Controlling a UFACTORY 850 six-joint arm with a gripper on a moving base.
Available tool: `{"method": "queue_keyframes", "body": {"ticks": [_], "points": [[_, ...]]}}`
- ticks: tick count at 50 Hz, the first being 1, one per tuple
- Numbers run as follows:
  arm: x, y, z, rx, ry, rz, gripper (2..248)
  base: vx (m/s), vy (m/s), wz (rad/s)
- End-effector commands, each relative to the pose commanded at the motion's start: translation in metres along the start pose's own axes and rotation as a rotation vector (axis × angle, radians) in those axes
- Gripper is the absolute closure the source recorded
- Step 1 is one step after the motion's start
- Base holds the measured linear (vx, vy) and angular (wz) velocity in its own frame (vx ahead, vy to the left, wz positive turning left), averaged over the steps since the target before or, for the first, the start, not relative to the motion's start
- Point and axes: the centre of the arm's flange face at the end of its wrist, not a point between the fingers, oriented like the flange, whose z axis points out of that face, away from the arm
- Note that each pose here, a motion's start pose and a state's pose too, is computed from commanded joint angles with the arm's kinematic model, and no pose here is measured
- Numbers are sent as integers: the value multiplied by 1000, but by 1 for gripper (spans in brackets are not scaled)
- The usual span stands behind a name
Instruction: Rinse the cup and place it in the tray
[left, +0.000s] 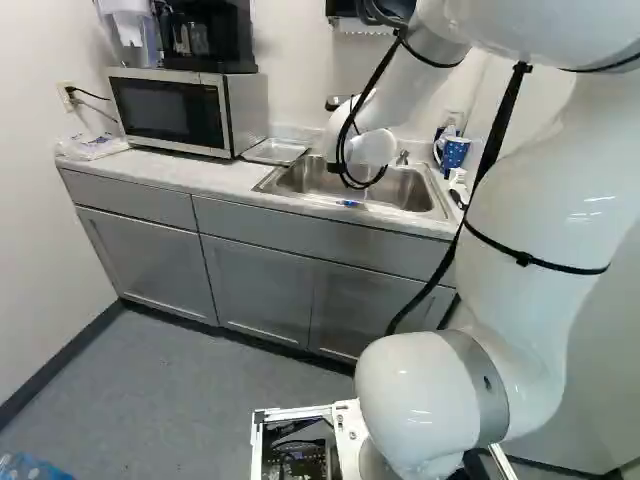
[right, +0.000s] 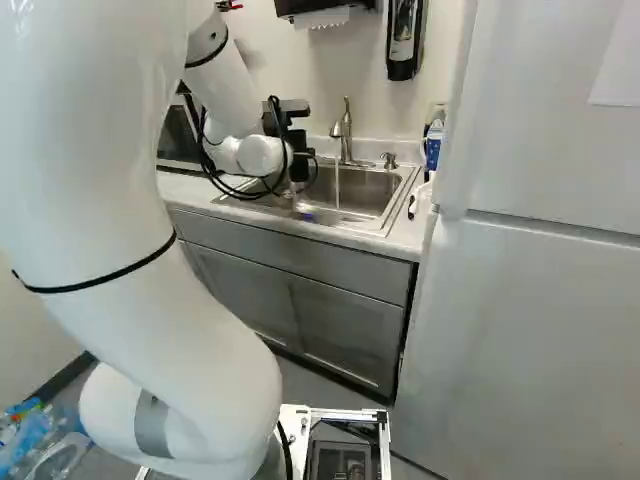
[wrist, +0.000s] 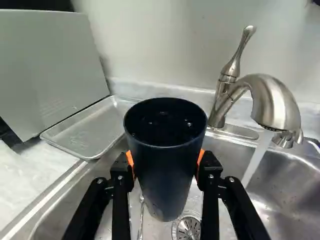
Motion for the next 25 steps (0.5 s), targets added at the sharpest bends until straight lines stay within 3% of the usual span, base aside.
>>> {"method": "queue_keyframes", "body": {"ticks": [25], "points": [[23, -27, -9, 52, 19, -13, 124, 0, 0, 0]]}}
